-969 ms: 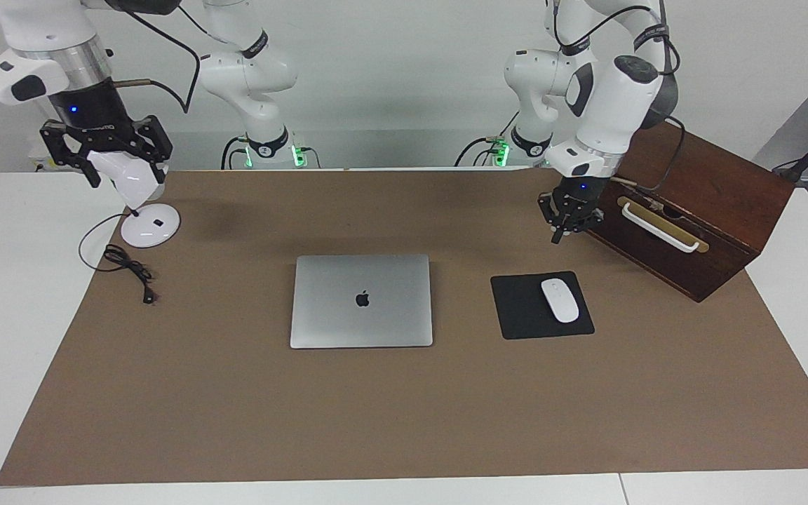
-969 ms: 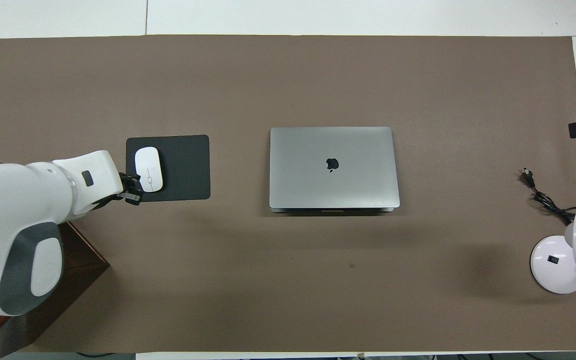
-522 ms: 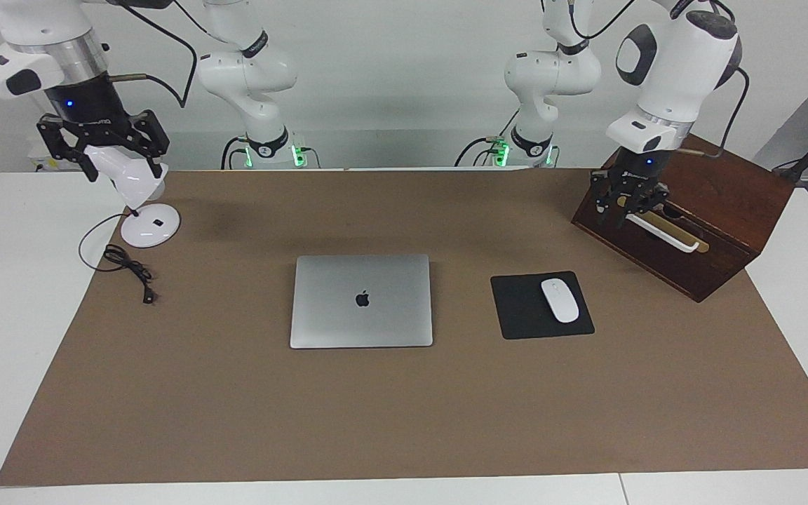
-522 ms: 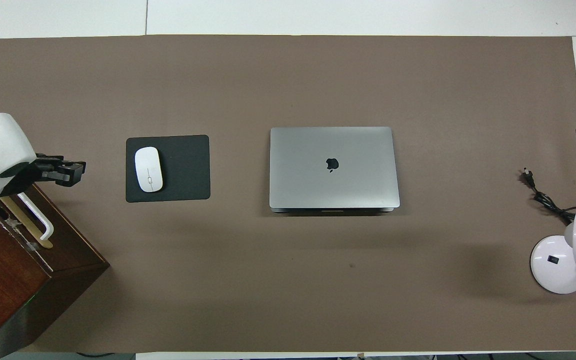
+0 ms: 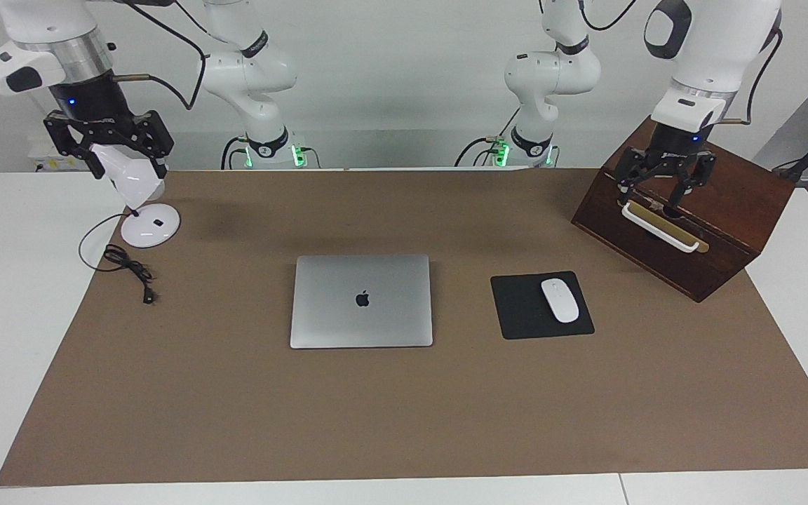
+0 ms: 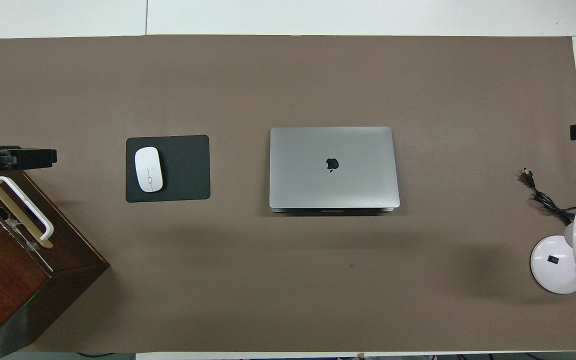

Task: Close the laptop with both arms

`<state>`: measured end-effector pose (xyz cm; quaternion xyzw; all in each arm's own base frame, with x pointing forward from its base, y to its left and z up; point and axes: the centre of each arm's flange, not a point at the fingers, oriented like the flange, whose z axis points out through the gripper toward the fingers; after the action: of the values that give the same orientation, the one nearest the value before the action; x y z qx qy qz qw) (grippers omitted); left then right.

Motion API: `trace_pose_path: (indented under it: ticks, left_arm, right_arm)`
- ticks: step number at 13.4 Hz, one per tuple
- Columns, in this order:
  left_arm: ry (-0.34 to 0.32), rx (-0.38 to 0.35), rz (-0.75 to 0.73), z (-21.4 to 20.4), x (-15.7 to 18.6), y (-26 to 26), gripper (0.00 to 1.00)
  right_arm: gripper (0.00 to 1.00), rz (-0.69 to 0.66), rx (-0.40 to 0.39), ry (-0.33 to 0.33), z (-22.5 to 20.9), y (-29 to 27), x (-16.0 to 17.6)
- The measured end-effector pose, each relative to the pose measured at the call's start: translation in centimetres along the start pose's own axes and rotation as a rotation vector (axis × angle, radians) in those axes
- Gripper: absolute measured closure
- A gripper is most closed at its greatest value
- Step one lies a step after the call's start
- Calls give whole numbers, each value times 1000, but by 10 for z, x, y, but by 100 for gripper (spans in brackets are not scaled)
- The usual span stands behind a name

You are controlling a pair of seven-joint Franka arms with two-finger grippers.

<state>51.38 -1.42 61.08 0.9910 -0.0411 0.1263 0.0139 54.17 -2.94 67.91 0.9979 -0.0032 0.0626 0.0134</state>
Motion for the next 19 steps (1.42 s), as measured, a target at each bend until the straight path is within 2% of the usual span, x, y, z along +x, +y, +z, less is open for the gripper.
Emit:
trace_pose_path:
  ticks: [3, 6, 11, 19]
  left_arm:
    - [-1, 12, -72, -37, 3, -24, 0]
    - [-15, 14, -113, -57, 5, -30, 0]
    - [-30, 4, -207, -53, 17, -10, 0]
    - [-65, 4, -206, -42, 17, -6, 0]
  right_arm:
    - [0, 1, 0, -1, 0, -2, 0]
    - [0, 2, 1, -3, 0, -2, 0]
    - [0, 2, 1, -9, 1, -2, -1]
    - [0, 1, 6, -141, 8, -3, -19]
